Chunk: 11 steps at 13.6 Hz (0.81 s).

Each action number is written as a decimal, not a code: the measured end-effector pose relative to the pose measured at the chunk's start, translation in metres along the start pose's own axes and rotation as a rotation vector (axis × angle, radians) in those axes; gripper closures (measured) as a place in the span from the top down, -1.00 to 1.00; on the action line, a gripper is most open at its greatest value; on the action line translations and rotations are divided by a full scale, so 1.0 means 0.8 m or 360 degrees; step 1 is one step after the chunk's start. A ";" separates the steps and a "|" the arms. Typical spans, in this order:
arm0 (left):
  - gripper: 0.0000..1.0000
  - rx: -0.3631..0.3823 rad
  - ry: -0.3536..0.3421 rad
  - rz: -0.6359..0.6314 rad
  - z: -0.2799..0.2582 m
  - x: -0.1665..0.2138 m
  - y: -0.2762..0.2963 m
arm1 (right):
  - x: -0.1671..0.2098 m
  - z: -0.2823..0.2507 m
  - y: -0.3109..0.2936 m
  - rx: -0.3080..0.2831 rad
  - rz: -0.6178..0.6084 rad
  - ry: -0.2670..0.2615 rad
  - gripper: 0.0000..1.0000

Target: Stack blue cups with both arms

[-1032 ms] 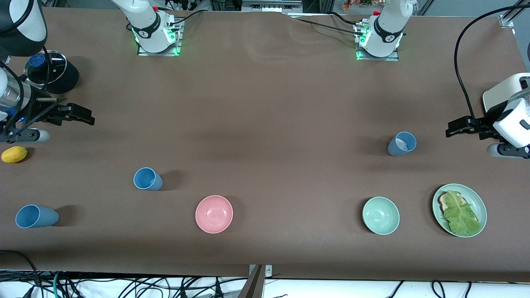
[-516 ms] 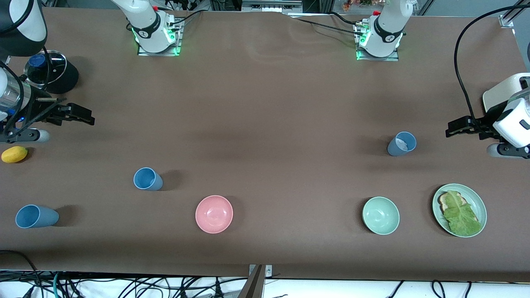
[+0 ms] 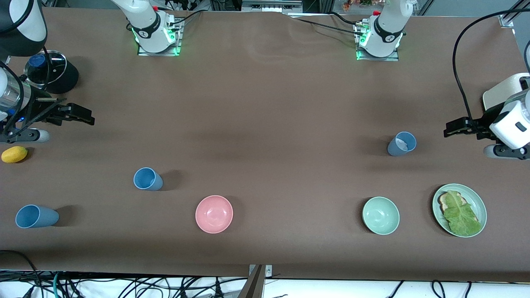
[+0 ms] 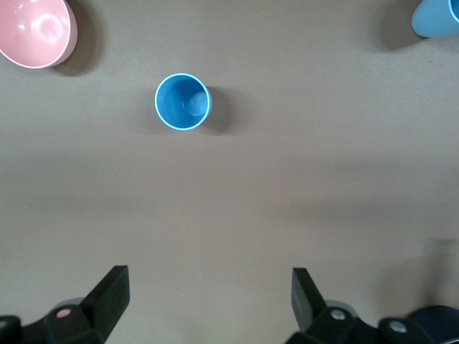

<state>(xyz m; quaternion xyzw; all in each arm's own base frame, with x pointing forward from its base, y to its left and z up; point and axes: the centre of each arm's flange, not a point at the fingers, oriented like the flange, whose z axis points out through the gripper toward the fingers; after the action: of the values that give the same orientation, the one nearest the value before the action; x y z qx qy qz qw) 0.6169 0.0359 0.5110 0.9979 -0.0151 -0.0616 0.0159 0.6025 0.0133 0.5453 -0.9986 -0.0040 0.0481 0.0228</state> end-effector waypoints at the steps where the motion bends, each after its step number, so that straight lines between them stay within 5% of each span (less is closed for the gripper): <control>1: 1.00 0.0019 0.0010 -0.0007 0.016 0.002 -0.006 | 0.001 0.000 0.000 0.0000 0.0000 0.0010 1.00; 8: 1.00 0.0069 0.0145 -0.0043 0.158 -0.056 -0.026 | 0.019 -0.004 -0.004 0.0002 -0.0009 0.0164 1.00; 11: 1.00 0.0070 0.0179 -0.0057 0.213 -0.077 -0.031 | 0.031 0.020 -0.013 -0.0003 -0.0030 0.0132 1.00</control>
<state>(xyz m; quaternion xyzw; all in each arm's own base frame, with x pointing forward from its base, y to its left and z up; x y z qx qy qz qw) 0.5355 0.0576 0.3488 1.0000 0.0022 -0.0052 -0.0063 0.6255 0.0247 0.5277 -0.9997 -0.0124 0.0066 0.0224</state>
